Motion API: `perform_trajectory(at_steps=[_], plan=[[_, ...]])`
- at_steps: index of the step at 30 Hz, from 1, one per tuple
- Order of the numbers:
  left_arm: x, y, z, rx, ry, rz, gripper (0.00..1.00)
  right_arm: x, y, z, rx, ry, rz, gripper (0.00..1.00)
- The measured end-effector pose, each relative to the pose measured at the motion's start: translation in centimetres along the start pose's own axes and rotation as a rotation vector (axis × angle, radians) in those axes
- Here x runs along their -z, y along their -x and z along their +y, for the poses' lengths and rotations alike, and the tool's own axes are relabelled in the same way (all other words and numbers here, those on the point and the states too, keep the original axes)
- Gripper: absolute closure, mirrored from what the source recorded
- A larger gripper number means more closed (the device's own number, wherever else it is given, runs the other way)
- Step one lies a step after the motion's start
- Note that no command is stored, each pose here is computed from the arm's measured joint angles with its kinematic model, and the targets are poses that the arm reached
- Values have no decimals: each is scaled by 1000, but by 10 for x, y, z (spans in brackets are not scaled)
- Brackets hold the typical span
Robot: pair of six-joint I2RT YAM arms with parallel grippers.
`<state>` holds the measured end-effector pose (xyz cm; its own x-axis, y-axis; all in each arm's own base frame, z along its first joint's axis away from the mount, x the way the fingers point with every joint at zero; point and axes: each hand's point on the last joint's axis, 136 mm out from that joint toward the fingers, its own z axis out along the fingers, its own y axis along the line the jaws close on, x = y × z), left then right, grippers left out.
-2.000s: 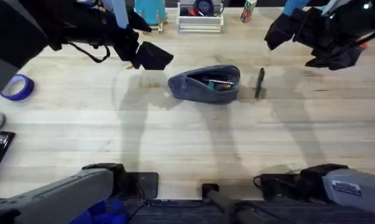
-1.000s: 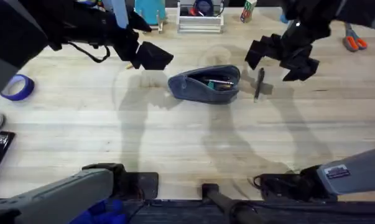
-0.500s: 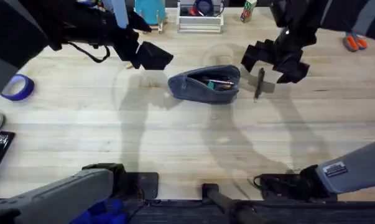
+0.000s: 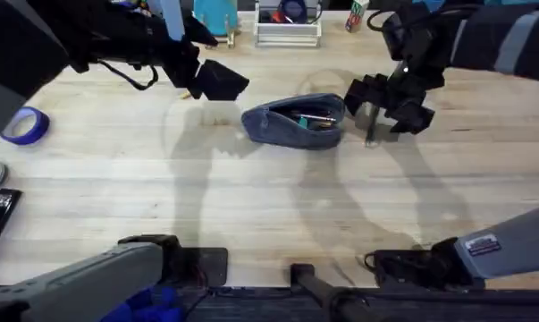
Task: Unzip the bag, pick up the pens from the table one at a time and place them inside, then zip the bag closed.
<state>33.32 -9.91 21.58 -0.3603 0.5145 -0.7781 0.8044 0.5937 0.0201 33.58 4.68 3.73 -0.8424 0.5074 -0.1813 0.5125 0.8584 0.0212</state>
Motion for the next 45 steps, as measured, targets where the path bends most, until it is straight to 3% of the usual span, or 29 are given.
perform_trajectory(at_steps=[14,18,25,31,45], plan=[[0,0,0,0,0,0,8,0,0,-2,-31,2,-22,30],[0,0,0,0,0,0,8,-1,0,-4,-39,-9,-23,214],[0,0,0,0,0,0,8,-1,1,-5,-43,-10,-28,654],[0,0,0,0,0,0,8,0,3,-4,-49,-7,-35,954],[0,0,0,0,0,0,8,0,3,-4,-50,-7,-37,964]])
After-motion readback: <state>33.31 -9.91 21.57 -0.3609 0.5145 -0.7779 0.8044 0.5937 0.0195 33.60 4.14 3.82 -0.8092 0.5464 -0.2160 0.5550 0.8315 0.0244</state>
